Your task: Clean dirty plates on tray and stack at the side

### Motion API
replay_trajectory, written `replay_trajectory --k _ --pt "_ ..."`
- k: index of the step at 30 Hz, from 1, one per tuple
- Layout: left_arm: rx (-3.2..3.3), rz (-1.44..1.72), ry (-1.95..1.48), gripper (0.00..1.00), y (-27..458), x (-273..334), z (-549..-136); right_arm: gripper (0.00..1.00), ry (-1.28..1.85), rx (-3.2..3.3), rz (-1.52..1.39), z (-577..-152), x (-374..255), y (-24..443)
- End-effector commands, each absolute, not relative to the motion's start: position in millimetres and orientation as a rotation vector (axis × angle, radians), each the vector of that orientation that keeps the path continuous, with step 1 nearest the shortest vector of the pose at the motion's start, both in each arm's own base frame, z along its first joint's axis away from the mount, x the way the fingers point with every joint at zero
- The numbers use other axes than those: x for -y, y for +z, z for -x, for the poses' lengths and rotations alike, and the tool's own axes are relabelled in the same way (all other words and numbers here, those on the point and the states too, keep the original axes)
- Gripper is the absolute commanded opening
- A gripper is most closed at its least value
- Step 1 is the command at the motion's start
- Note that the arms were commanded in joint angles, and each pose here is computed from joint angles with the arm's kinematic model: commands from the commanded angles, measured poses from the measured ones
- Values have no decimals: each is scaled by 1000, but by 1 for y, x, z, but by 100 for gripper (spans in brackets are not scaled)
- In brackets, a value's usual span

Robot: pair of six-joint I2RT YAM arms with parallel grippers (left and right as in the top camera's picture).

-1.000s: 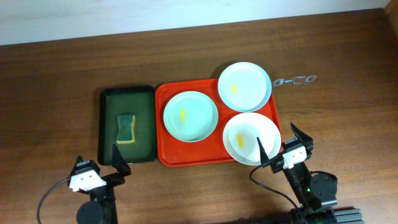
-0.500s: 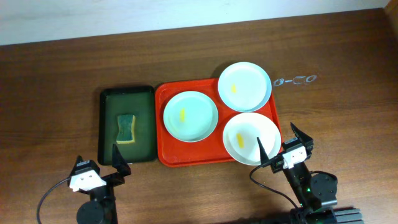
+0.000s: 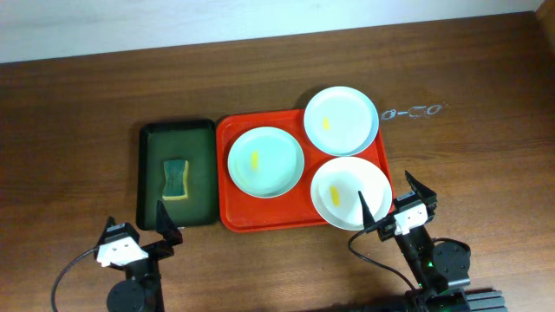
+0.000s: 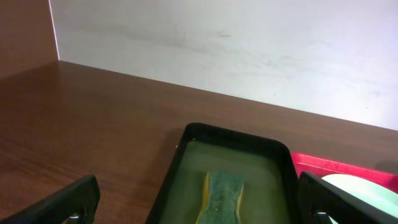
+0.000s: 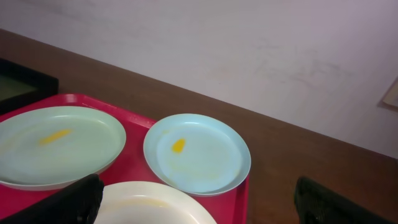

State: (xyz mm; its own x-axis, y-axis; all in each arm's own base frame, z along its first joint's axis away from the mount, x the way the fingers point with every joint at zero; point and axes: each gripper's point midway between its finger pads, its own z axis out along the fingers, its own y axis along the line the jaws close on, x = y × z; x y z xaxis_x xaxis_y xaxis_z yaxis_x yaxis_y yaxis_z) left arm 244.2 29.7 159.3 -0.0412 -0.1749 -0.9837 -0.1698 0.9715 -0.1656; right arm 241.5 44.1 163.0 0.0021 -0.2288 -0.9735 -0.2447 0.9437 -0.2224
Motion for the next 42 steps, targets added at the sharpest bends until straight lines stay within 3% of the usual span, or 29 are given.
replay_trajectory --k 1,13,17,25,30,36,40,41,42 --pt "-1615 263 17 99 160 -31 -244 98 15 -1588 370 -242 -43 160" --pt "-1615 246 -7 99 161 -27 -244 98 56 -1579 392 -240 -50 161" --pt "-1617 112 -150 99 170 3 -245 98 91 -1523 405 -238 -56 174" --pt "-1772 88 -196 99 269 14 -208 98 253 -1514 259 -212 -57 271" --pt "-2065 126 -197 99 309 13 -225 98 304 -1808 245 -223 -59 331" --pt "-2592 143 -186 99 280 13 -265 98 400 -2263 180 -295 -65 333" --pt "-2787 160 -244 99 230 20 -297 98 840 -2462 112 -329 -109 287" --pt "-2820 166 -244 97 220 20 -301 98 891 -2496 108 -334 -114 275" --pt "-2856 172 -244 87 210 19 -305 94 926 -2536 96 -338 -117 263"
